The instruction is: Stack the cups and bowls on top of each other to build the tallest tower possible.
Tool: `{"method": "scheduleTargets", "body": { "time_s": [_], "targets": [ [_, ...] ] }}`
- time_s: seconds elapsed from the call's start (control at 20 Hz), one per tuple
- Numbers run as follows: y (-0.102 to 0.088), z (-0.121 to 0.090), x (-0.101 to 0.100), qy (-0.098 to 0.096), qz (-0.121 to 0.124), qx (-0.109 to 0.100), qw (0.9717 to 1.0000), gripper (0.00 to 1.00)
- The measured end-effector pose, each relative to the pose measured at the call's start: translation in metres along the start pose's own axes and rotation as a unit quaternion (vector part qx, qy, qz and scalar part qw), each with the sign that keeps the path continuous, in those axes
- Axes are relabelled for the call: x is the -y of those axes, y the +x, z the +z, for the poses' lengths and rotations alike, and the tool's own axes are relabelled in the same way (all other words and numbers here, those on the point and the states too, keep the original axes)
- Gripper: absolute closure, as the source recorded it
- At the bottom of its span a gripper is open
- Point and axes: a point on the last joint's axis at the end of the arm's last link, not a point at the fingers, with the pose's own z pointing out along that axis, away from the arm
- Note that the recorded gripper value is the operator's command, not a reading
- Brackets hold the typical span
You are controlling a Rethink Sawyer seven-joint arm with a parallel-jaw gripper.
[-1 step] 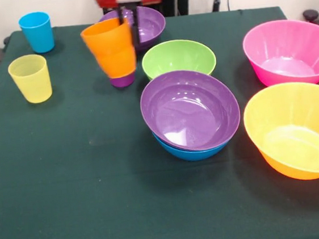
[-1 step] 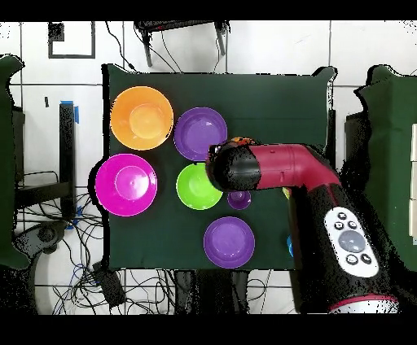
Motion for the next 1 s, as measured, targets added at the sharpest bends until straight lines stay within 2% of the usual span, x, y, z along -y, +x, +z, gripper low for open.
{"method": "scheduleTargets", "body": {
  "time_s": [0.25, 0.5, 0.75, 1.0],
  "targets": [
    [0.004, 0.001, -0.04, 0.006, -0.017, -0.008, 0.9998, 1.0],
    [0.013, 0.003, -0.066, 0.017, -0.014, -0.017, 0.9996, 1.0],
    [0.018, 0.007, -0.076, 0.017, 0.005, -0.026, 0.9995, 1.0],
    [0.025, 0.015, -0.07, 0.02, 0.025, -0.038, 0.9988, 1.0]
  ]
}}
